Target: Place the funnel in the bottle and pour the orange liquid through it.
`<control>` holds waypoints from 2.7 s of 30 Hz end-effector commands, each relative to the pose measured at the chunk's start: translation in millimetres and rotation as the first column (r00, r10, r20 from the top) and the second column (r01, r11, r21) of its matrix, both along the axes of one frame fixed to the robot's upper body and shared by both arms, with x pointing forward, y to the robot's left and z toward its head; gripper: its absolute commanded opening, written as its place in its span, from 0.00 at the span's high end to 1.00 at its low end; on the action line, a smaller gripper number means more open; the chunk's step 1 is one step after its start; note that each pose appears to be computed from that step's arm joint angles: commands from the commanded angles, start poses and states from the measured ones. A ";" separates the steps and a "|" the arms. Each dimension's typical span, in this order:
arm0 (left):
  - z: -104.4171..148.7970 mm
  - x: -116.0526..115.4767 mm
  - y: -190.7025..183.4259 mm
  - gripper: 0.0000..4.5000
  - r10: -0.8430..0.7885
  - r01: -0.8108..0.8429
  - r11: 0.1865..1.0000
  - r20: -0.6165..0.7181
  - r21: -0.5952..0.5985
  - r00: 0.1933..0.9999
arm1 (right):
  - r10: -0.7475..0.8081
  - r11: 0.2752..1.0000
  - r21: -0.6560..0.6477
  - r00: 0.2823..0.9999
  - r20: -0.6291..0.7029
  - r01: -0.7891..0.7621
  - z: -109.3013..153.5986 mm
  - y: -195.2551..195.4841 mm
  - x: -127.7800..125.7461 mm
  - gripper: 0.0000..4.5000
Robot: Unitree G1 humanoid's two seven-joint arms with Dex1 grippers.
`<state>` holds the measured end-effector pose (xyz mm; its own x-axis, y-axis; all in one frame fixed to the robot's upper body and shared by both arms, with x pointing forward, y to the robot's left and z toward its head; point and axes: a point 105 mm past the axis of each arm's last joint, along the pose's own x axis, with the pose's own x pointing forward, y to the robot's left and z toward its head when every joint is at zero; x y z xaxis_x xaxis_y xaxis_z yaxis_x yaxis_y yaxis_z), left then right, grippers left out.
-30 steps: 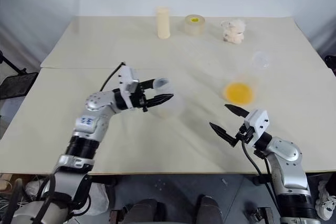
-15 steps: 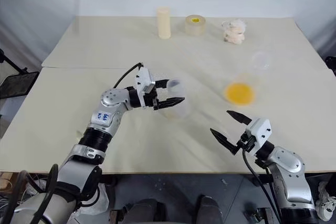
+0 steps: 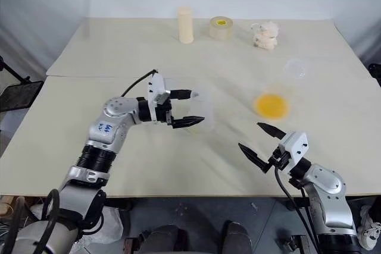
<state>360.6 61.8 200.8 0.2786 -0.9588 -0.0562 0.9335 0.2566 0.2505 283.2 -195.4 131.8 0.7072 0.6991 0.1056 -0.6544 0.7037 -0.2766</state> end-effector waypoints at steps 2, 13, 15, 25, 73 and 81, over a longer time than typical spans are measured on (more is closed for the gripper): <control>23.6 -2.3 28.7 0.01 0.058 -0.058 0.998 0.045 -0.010 0.997 | 0.000 1.000 0.003 0.999 0.037 0.000 12.0 -3.0 -0.7 0.00; 55.1 -42.4 137.8 0.01 0.432 -0.407 0.898 0.150 -0.169 0.889 | 0.050 0.999 -0.004 0.999 0.008 -0.050 10.2 -1.3 1.9 0.00; 45.5 -63.6 164.5 0.01 0.516 -0.490 0.852 0.137 -0.183 0.846 | 0.083 0.997 0.003 0.997 0.002 -0.083 10.4 3.9 4.6 0.00; -9.7 -143.7 222.9 0.01 0.729 -0.728 0.683 0.003 -0.050 0.684 | 0.202 0.979 -0.004 0.979 -0.027 -0.202 10.7 15.1 18.5 0.00; -59.1 -127.4 250.9 0.01 0.747 -0.721 0.636 0.015 0.274 0.664 | 0.588 0.795 -0.133 0.806 -0.072 -0.592 14.1 57.2 -20.7 0.00; -58.3 -119.5 249.7 0.40 0.726 -0.695 0.662 -0.011 0.281 0.687 | 0.584 0.802 -0.116 0.810 -0.052 -0.586 19.0 55.1 -20.4 0.00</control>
